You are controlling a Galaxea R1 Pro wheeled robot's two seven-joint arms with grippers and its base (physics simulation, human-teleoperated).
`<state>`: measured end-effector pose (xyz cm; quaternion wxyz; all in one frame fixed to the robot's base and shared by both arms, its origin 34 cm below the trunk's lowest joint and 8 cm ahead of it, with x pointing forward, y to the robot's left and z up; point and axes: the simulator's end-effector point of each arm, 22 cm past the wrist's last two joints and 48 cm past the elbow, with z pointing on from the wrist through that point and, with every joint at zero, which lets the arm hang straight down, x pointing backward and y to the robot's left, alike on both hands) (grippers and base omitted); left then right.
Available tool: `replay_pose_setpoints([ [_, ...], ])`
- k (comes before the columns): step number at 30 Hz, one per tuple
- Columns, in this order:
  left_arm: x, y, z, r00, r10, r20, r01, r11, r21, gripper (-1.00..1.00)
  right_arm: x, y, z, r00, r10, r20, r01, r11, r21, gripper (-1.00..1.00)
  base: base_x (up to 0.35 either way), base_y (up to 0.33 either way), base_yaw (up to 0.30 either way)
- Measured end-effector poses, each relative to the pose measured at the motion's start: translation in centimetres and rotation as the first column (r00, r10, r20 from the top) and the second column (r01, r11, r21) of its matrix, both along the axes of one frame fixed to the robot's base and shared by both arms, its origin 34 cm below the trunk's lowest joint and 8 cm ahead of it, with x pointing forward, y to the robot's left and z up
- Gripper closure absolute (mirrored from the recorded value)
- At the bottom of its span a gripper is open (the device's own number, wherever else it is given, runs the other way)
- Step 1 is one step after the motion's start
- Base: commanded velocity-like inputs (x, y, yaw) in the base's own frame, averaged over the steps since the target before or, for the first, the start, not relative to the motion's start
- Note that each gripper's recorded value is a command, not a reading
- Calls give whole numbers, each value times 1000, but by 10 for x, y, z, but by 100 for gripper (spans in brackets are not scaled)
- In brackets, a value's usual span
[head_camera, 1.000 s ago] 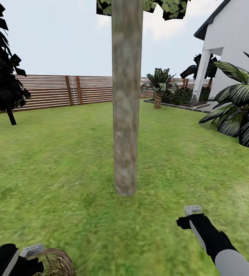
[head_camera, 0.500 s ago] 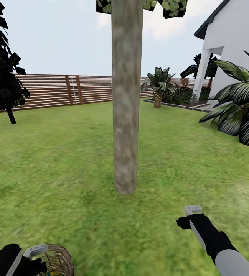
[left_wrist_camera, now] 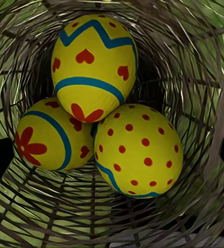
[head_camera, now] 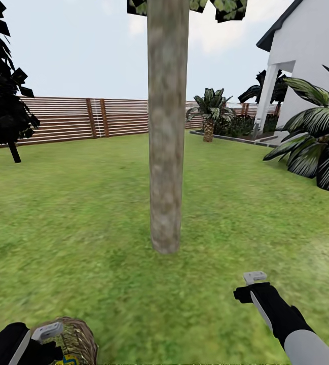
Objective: Take the three Easter eggs out of the wicker basket on the lawn in the garden, then place them on the lawn next to a single tree (choose any tree) so that all three eggs are next to the same tree and none are left in the basket.
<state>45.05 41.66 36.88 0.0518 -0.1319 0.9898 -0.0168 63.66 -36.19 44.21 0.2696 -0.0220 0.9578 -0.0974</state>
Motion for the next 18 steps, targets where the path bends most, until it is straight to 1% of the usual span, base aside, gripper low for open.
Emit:
replay_pose_setpoints([
  [13, -7, -1, -29, 1000, 0, 1, 0, 1000, -2, -100, -7, 1, -29, 1000, 2, 0, -2, 1000, 1, -100, 0, 0, 0],
  [18, -8, -8, -39, 1000, -2, 1, 2, 1000, -12, -100, -9, 1, -38, 1000, 2, 1, -2, 1000, 1, -100, 0, 0, 0],
])
